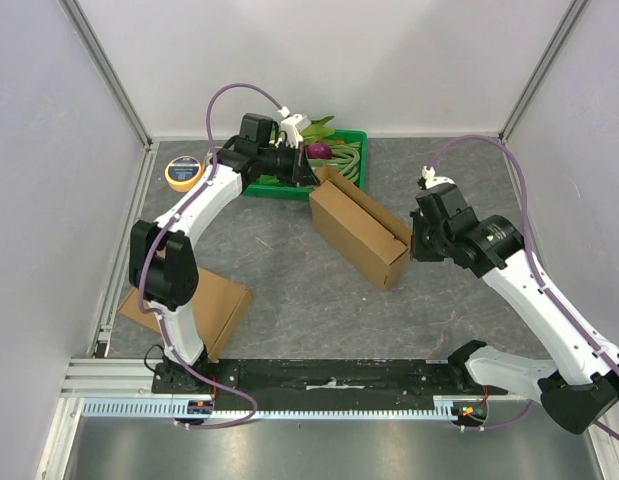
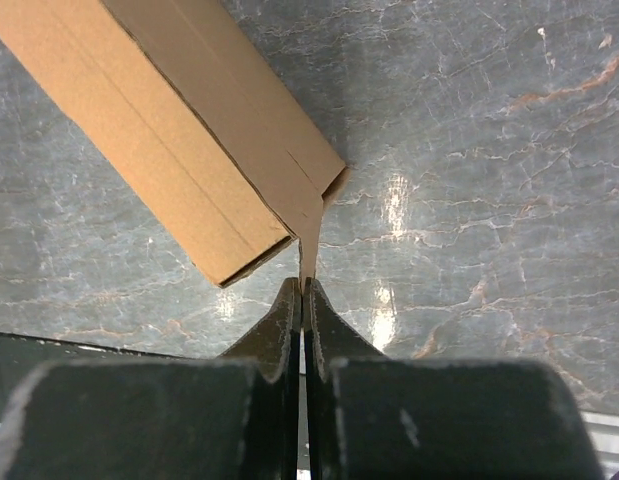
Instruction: Fold the paper box
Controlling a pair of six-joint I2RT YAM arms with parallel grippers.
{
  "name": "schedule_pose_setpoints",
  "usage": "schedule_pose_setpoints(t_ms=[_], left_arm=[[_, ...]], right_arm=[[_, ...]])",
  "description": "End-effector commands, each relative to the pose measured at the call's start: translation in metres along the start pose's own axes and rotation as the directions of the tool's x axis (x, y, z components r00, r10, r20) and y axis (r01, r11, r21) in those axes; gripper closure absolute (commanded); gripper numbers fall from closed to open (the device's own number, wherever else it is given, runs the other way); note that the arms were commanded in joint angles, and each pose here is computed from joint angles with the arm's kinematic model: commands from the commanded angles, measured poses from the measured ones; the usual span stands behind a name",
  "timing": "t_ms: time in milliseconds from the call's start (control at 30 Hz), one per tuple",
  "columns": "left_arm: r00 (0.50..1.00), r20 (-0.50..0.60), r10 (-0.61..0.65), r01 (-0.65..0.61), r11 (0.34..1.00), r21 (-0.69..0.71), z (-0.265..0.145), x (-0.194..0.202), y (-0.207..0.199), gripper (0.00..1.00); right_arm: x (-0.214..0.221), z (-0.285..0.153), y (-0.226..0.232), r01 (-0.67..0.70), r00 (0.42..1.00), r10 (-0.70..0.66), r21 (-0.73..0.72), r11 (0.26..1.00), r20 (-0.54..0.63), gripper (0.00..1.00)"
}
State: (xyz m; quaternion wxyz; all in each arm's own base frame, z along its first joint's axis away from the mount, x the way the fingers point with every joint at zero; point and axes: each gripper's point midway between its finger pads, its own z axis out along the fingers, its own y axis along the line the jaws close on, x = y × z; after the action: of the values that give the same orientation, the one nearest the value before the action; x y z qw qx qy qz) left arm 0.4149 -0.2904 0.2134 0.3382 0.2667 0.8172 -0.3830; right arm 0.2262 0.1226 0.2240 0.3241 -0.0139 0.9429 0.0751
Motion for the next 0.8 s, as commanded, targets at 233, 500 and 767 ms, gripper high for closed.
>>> schedule_pose_setpoints(t_ms=[233,500,767], left_arm=[[0.954,-0.050,-0.297,0.297,0.955,-0.001,-0.017,0.022,-0.053,0.98],[0.941,-0.081,-0.328,0.330,0.944,0.018,-0.021,0.027,-0.070,0.98],[0.940,-0.097,-0.327,0.330,0.944,0.012,-0.028,0.026,-0.078,0.98]], right_arm=[[-0.036,0.010,0.027,-0.310,0.946,0.314,-0.067,0.949,0.079,1.00],[-0.038,0.021,0.018,-0.363,0.923,0.363,-0.024,0.931,0.128,1.00],[-0.026,0.028,0.009,-0.357,0.923,0.355,-0.011,0.934,0.146,1.00]])
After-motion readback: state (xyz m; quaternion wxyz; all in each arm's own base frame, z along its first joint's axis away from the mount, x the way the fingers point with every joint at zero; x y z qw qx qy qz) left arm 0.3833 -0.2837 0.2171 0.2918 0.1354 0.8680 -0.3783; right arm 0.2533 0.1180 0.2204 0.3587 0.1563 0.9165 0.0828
